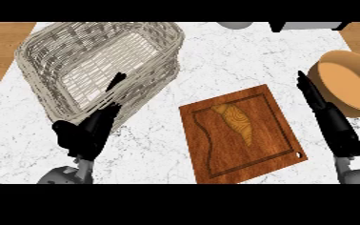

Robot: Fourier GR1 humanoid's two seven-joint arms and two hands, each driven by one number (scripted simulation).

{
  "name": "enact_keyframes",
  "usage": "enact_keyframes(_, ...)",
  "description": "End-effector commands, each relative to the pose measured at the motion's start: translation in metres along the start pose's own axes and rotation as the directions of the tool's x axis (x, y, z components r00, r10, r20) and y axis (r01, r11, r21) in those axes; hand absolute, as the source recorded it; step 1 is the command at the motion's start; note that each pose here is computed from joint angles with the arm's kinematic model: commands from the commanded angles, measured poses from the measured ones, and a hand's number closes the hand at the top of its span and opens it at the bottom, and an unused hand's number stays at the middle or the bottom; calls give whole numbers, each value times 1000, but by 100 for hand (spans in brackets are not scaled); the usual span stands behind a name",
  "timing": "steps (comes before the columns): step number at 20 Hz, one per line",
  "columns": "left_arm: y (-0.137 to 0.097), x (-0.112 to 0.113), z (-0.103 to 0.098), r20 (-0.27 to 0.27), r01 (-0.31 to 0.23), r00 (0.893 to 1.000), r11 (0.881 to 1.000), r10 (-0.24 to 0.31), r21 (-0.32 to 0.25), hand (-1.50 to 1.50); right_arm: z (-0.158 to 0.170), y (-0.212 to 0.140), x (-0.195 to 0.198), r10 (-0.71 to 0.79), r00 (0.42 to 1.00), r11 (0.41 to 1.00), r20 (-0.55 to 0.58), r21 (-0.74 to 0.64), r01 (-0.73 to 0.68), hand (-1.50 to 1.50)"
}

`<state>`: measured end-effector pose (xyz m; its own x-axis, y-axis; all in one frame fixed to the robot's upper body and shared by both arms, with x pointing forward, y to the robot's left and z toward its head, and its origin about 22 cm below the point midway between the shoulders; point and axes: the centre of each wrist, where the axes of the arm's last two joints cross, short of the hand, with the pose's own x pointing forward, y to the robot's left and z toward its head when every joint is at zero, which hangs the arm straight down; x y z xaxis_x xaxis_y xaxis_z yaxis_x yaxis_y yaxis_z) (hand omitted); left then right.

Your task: Pick the croissant from the cutting board and place it in the pot

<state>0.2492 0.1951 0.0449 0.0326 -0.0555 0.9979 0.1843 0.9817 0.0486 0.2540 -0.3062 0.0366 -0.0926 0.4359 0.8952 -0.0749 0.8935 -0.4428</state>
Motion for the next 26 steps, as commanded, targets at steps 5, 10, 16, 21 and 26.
enact_keyframes(5,101,-11,20,-135,301,953,907,-272,295,0,-10,-32,7,11,988,1000,-152,-4,-11,150)
enact_keyframes(10,103,-32,32,-205,310,945,895,-254,320,0,-12,-55,33,547,802,833,238,-247,-495,-150)
enact_keyframes(16,113,-35,36,-218,320,941,885,-257,337,0,11,-13,22,450,838,893,310,-163,-419,-150)
enact_keyframes(21,128,-25,40,-212,326,940,882,-266,341,0,18,-24,53,540,806,834,243,-24,-551,-150)
enact_keyframes(26,118,-29,42,-193,314,945,894,-263,320,0,-2,-9,88,610,772,772,180,87,-630,-150)
